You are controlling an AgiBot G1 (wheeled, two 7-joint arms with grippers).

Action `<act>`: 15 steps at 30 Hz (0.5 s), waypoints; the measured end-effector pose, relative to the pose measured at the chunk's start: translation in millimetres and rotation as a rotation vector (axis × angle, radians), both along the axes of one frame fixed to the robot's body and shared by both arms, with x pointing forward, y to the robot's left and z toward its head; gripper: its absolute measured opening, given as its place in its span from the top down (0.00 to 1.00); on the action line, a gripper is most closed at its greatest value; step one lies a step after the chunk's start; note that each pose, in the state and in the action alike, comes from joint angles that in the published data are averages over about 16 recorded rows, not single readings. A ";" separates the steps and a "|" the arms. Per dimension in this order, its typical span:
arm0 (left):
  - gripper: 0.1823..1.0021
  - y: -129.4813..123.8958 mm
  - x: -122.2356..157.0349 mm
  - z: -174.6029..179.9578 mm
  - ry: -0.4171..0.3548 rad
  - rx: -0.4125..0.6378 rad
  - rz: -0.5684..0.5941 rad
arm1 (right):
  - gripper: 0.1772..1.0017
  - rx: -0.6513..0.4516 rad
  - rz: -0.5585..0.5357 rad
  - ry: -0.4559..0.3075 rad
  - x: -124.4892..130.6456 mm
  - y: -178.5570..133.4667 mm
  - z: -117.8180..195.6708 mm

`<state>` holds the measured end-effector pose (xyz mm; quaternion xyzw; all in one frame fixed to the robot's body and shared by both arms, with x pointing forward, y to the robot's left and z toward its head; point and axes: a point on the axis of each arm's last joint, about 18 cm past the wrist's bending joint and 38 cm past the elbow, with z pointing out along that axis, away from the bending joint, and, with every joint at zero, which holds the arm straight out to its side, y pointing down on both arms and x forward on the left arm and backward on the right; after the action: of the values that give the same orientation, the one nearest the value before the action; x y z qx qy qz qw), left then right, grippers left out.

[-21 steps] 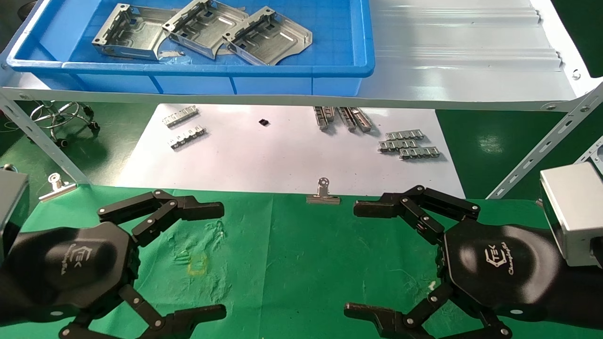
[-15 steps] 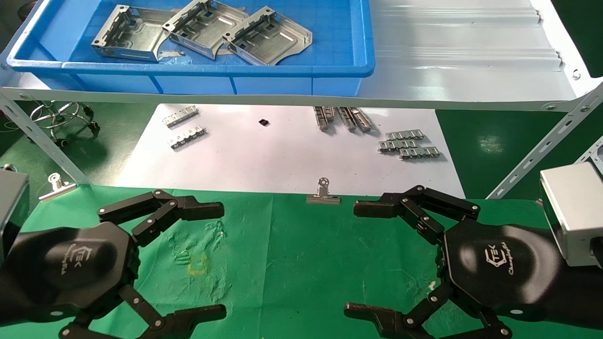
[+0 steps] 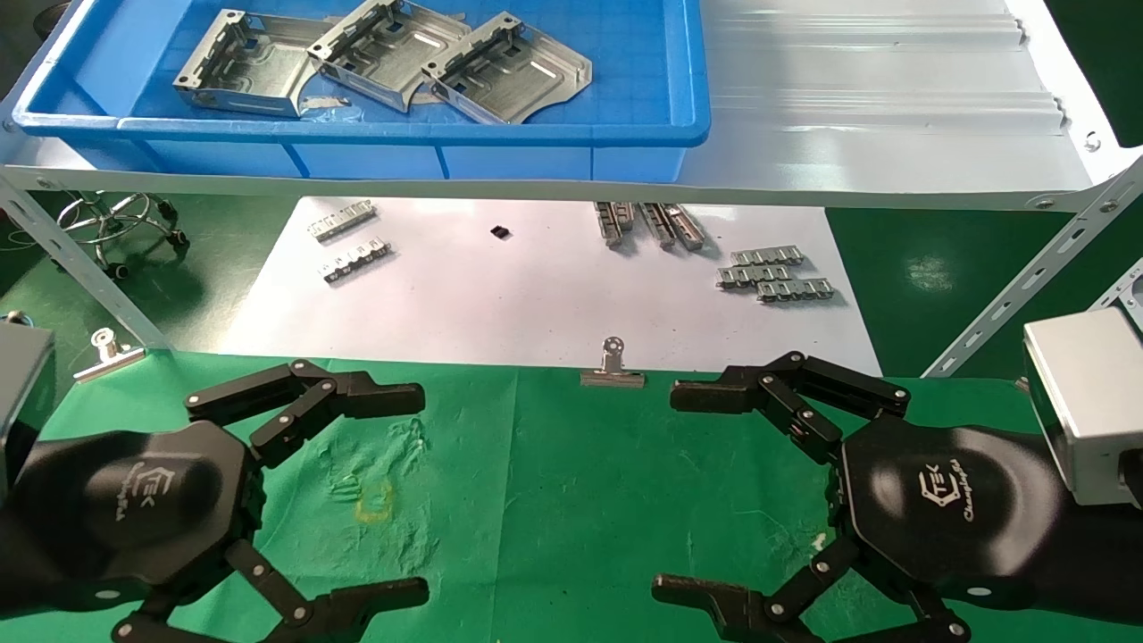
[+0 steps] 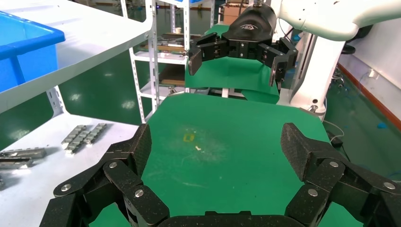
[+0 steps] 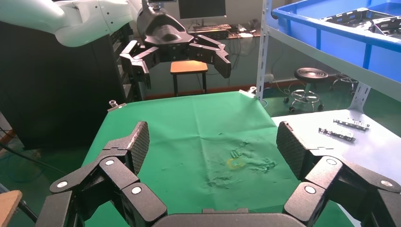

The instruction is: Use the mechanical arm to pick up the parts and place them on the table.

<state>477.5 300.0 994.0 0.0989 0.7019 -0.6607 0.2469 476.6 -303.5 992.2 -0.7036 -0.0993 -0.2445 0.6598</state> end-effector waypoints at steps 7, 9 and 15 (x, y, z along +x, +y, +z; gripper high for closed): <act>0.00 -0.8 12.7 14.0 -0.013 -0.050 0.038 | 0.03 0.000 0.000 0.000 0.0 0.0 0.0; 0.00 -1.1 19.0 21.7 -0.019 -0.074 0.058 | 0.04 0.000 0.000 0.000 0.0 0.0 0.0; 0.00 -2.5 43.2 55.3 -0.044 -0.167 0.132 | 0.12 0.000 0.000 0.000 0.0 0.0 0.0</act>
<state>520.7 297.5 1049.3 0.0462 0.6438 -0.6968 0.3128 476.6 -303.6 992.2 -0.7036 -0.0994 -0.2444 0.6598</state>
